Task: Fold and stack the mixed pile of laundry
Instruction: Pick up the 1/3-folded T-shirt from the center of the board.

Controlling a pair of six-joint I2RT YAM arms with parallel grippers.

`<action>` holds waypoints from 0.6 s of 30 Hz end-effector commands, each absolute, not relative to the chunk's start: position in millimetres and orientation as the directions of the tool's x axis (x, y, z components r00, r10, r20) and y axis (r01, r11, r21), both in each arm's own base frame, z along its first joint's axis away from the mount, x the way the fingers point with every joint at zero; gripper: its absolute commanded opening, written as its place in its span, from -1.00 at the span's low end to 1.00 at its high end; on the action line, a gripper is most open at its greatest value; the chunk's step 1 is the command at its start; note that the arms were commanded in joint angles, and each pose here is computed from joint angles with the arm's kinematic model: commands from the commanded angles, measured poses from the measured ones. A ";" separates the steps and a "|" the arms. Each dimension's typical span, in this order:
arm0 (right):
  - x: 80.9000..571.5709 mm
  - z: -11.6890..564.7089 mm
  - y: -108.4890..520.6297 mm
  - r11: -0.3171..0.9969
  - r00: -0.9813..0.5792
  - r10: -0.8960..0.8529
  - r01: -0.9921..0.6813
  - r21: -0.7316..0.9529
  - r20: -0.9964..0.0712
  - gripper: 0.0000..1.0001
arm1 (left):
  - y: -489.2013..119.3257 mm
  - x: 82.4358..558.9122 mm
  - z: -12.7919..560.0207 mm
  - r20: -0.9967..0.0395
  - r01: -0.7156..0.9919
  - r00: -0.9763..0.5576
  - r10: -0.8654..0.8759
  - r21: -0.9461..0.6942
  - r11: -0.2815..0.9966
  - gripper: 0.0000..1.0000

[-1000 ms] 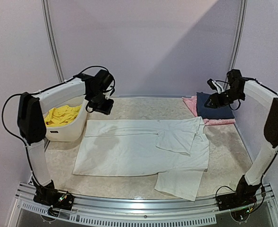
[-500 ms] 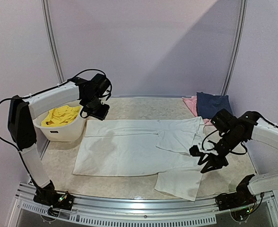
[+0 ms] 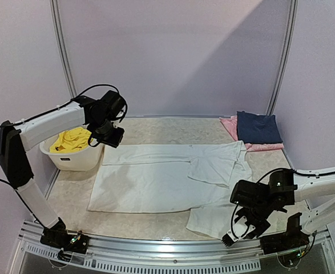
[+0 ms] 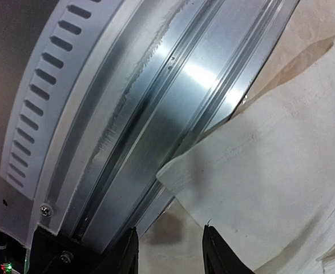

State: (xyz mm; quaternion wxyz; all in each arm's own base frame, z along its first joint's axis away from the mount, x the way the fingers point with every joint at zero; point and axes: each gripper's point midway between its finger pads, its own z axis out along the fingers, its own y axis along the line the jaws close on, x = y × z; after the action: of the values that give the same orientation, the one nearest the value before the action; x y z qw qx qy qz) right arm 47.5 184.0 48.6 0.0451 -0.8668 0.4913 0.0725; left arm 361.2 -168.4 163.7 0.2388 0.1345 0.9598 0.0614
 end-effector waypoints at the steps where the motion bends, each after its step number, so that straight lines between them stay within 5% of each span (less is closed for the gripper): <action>1: 48.7 41.3 204.3 -0.554 0.563 -0.809 -0.827 -0.100 -0.170 -0.23 | -155.0 351.1 173.1 -0.461 0.194 -0.844 0.273 0.211 0.958 -0.27; 18: 44.1 6.8 212.4 -0.631 0.639 -0.769 -0.760 -0.159 -0.001 -0.34 | -145.5 344.5 179.1 -0.463 0.185 -0.842 0.277 0.234 0.954 -0.26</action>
State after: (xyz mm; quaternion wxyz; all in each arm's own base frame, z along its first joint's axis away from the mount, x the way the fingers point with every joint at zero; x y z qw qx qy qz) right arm 34.6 211.8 13.9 0.0568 -0.9067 0.4178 -0.0069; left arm 350.4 -150.6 175.2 0.2536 0.1206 0.9562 0.0833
